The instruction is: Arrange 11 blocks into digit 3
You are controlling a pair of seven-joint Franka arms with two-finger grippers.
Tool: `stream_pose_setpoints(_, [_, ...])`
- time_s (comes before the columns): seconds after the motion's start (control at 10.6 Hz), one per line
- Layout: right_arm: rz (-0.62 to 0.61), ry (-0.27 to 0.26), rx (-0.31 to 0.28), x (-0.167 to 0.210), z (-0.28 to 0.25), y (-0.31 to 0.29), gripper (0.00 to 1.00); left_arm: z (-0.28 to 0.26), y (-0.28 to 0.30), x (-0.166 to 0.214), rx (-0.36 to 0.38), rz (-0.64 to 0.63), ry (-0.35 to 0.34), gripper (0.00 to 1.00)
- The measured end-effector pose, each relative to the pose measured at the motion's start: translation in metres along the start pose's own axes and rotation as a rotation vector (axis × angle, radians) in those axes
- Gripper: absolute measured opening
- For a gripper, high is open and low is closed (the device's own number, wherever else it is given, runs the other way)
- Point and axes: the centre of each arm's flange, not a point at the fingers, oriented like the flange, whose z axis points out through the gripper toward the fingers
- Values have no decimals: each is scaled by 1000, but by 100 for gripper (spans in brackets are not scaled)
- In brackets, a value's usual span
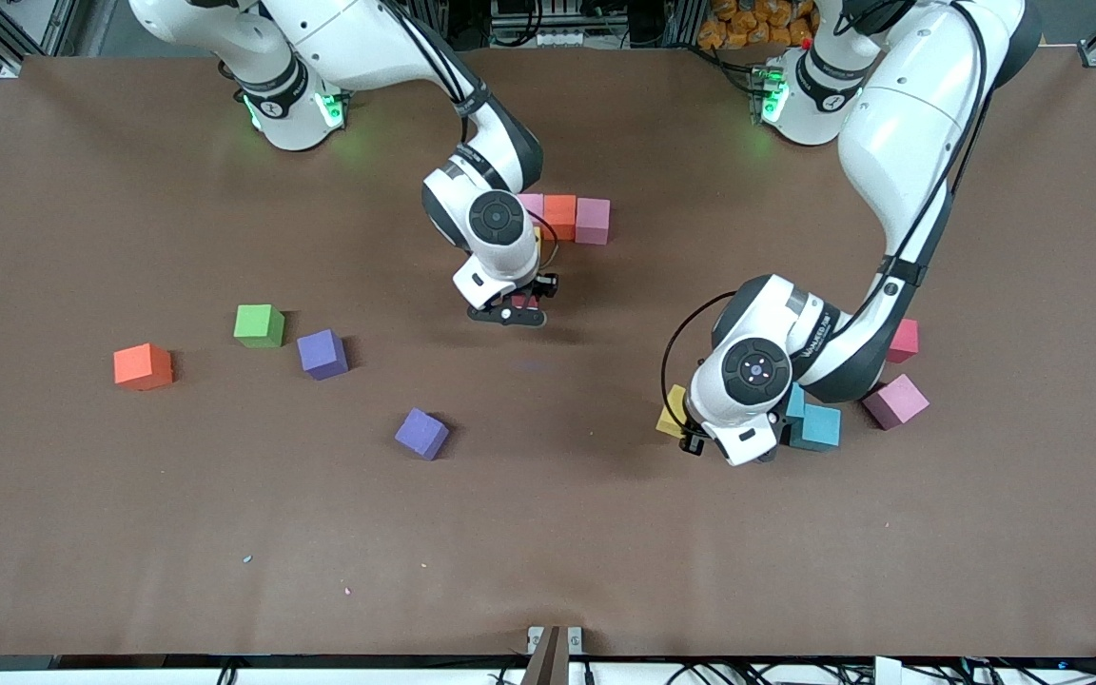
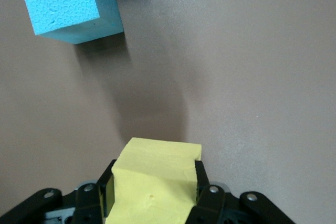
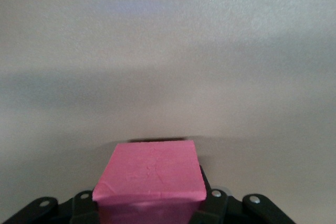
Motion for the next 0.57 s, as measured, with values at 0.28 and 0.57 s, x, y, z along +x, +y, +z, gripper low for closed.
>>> stream_pose_setpoints(0.28, [1, 1, -3, -6, 9, 1, 61, 1, 0, 3, 7, -5, 2, 59])
stream_pose_setpoints(0.57, [-1, 1, -3, -7, 10, 1, 61, 1, -1, 10, 14, -14, 3, 59])
